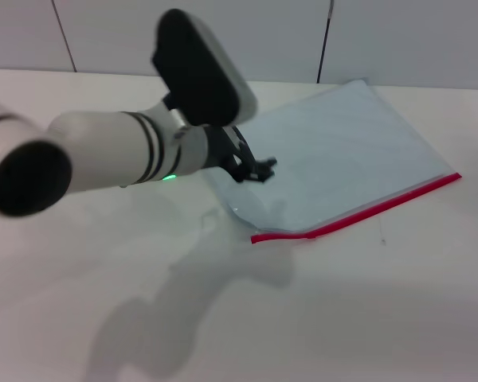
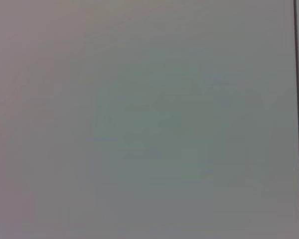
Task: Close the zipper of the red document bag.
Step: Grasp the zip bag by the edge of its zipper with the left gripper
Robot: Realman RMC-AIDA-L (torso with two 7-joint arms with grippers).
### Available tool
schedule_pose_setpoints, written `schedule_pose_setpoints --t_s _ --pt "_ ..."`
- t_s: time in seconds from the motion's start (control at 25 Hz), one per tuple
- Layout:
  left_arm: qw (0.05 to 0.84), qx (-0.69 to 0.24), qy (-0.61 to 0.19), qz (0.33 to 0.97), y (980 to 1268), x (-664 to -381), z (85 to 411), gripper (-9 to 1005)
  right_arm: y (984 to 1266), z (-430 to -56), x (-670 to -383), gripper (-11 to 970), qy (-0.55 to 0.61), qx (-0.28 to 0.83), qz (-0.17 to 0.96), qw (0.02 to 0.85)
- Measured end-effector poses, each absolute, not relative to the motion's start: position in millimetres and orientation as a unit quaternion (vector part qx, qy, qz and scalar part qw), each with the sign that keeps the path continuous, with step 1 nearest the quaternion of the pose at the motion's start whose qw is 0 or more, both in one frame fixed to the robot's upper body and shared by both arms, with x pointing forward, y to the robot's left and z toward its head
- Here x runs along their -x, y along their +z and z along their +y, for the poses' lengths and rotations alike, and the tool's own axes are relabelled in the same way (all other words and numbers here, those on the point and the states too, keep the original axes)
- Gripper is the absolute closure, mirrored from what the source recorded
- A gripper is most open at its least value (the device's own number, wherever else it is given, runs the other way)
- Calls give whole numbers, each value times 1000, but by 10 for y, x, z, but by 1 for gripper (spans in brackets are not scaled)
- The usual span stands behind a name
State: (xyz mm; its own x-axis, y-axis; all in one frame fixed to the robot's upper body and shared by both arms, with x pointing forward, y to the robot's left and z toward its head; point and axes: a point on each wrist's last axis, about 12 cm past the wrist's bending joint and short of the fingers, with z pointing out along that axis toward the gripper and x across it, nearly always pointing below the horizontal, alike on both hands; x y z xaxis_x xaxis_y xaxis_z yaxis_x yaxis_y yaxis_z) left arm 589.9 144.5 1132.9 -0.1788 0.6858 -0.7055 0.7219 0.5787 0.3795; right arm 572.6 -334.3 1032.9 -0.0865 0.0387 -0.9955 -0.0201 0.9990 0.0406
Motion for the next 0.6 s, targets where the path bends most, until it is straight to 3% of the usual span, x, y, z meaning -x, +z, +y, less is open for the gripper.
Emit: schedule_pose_setpoints --t_s 0.6 --pt "302 -576 -22 759 11495 -5738 1178 106 10337 -3317 -5772 433 22 -5 741 672"
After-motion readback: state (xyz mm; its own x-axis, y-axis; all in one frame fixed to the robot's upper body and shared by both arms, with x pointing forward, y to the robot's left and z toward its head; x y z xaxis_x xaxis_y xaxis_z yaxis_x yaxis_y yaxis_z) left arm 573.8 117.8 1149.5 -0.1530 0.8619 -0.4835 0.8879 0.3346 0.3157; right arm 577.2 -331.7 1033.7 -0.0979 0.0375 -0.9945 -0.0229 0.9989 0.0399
